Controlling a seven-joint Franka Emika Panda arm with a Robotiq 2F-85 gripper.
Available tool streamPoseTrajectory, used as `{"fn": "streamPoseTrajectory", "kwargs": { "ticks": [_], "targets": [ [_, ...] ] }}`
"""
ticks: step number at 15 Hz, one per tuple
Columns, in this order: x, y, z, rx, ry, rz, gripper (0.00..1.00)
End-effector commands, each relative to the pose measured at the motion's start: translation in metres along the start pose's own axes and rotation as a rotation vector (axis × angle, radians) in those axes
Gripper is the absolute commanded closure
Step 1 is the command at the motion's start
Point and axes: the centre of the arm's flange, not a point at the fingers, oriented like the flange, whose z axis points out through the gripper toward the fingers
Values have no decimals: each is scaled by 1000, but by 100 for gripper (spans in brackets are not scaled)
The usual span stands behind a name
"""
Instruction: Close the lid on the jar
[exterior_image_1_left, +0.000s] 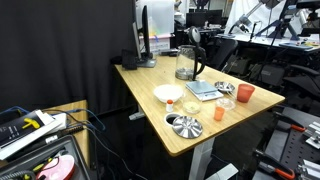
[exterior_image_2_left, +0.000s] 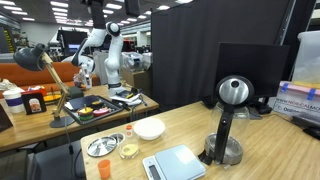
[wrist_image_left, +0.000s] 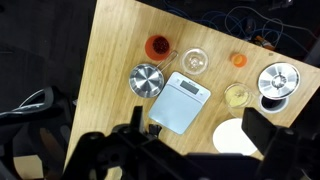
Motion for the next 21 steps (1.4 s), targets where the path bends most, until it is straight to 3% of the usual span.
{"fn": "streamPoseTrajectory", "kwargs": {
  "ticks": [1, 5, 8, 9, 17, 19, 21],
  "targets": [
    [9, -9, 0, -20, 34, -53, 0],
    [44, -43, 5, 4, 120, -206, 0],
    [64, -68, 27, 87, 126, -273, 0],
    [57, -69, 19, 45, 108, -229, 0],
    [63, -71, 26, 69, 111, -251, 0],
    [68, -69, 47, 24, 84, -167, 0],
    [70, -63, 83, 40, 28, -59, 0]
  ]
}}
